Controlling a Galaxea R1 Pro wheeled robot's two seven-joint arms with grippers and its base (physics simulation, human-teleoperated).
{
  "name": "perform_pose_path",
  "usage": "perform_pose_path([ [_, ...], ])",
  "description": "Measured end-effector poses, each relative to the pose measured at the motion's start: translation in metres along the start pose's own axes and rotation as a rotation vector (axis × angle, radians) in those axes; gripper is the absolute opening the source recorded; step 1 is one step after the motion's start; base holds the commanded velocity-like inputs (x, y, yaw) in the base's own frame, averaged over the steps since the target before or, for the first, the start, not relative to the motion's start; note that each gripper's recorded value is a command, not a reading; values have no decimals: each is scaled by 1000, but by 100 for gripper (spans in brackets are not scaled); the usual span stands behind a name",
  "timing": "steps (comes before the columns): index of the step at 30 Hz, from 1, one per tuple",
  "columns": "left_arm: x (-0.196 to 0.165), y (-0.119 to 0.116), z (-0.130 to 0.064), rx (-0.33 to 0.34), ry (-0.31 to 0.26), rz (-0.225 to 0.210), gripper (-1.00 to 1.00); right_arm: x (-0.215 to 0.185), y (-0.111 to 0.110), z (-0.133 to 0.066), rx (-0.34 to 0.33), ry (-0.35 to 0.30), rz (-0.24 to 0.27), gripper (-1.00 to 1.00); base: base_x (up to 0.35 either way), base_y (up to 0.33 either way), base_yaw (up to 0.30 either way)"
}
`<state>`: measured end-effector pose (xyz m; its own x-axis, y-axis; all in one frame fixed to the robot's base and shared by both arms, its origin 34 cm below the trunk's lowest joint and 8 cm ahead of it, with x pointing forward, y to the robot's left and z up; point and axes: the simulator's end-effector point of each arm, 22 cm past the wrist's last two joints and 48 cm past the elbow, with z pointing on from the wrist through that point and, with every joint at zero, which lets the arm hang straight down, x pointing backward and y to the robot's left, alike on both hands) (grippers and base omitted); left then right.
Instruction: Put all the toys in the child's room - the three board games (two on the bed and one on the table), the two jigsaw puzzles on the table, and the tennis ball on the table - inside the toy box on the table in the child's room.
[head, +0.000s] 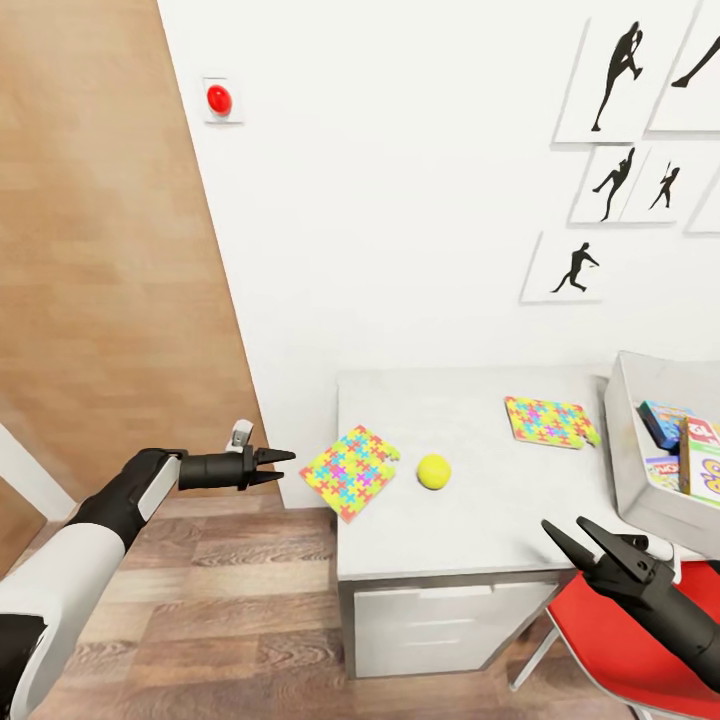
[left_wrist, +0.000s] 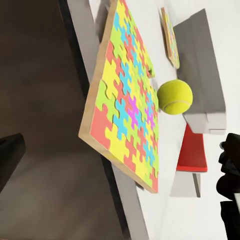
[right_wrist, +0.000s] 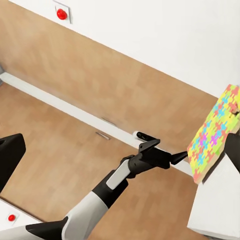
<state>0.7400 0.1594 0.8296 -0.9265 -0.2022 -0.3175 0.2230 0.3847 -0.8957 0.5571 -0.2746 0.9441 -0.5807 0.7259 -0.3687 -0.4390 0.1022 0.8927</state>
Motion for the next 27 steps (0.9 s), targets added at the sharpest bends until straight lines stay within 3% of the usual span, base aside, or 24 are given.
perform_pose_path([
  [27,0,0,1,1,1,0,100,1,0,1,-3,-1,4,100,43,1,0],
])
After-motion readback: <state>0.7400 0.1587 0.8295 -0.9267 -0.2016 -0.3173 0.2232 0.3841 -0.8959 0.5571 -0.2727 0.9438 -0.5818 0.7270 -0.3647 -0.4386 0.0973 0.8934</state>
